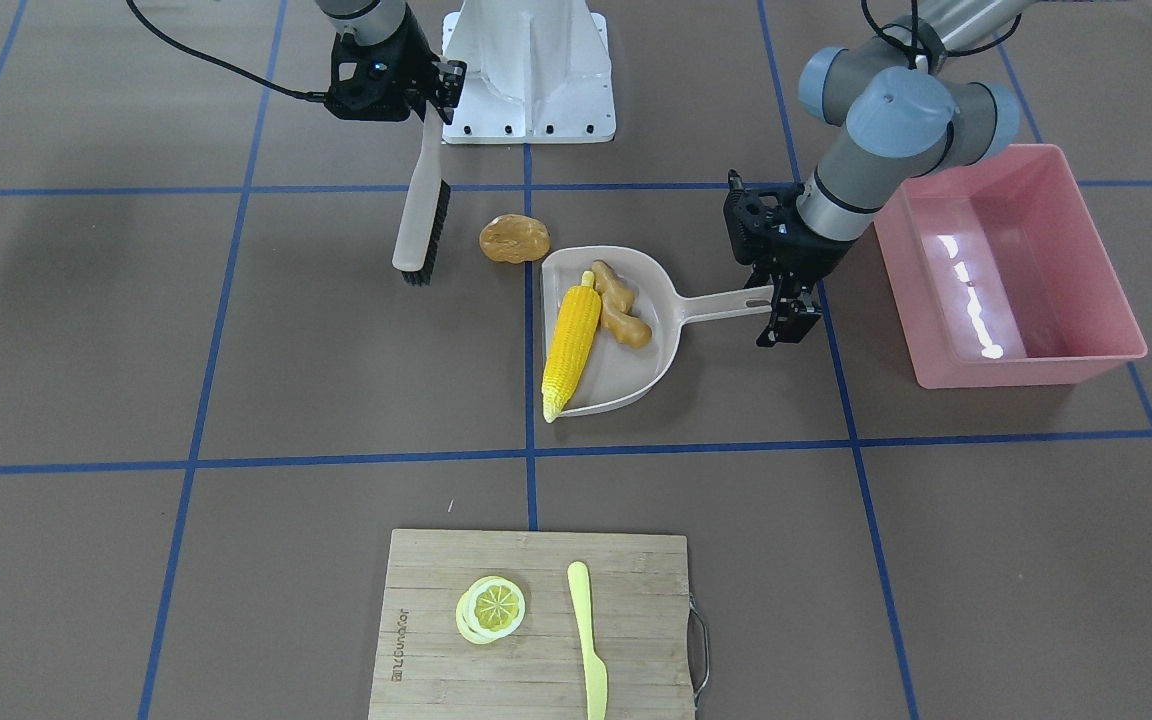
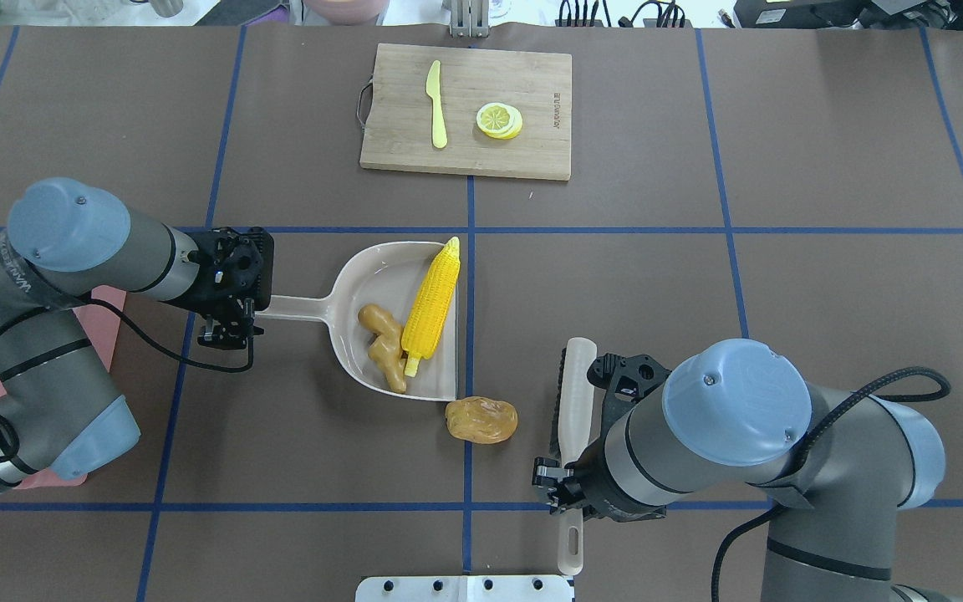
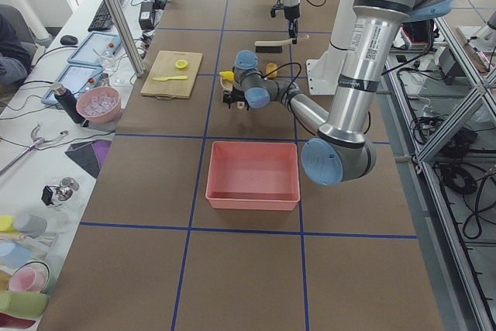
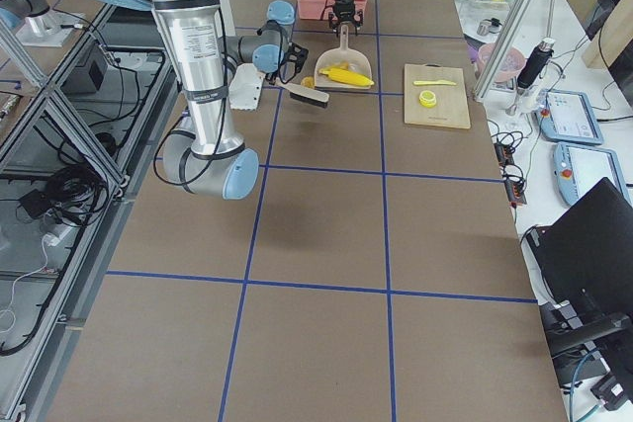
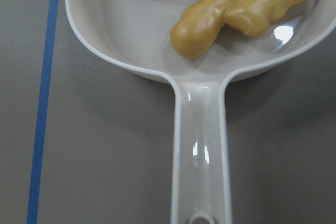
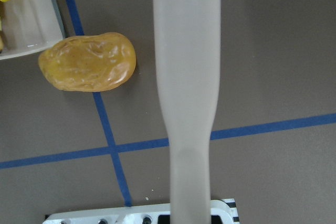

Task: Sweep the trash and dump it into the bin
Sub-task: 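Angle the dustpan toward the potato with the left gripper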

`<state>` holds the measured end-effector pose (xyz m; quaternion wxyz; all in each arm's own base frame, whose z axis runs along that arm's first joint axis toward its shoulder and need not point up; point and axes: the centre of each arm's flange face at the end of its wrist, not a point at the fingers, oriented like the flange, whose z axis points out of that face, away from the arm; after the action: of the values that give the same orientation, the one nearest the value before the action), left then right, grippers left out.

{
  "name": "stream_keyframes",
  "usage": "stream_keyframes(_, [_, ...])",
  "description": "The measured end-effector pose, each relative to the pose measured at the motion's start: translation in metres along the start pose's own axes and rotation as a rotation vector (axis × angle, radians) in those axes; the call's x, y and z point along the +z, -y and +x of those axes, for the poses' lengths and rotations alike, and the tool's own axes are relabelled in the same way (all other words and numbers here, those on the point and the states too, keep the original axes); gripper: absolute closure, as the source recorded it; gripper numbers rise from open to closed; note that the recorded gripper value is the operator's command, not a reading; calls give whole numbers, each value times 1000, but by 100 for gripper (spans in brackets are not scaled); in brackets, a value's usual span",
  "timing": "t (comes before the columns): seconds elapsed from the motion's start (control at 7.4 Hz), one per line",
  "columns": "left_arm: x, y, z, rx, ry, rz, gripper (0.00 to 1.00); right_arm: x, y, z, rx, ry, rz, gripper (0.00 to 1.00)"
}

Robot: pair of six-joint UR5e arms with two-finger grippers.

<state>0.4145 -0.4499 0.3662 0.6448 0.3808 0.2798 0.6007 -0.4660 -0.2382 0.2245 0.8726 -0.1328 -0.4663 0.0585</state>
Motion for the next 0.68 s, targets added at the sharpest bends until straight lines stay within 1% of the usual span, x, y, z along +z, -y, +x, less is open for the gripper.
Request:
stream_keyframes(0.27, [5, 8, -14, -6, 10, -2, 15, -4, 3, 1, 1, 1, 1, 100])
stream_keyframes(0.68, [8, 18, -38, -9, 26, -6, 15, -12, -6, 3, 2, -10, -37, 100])
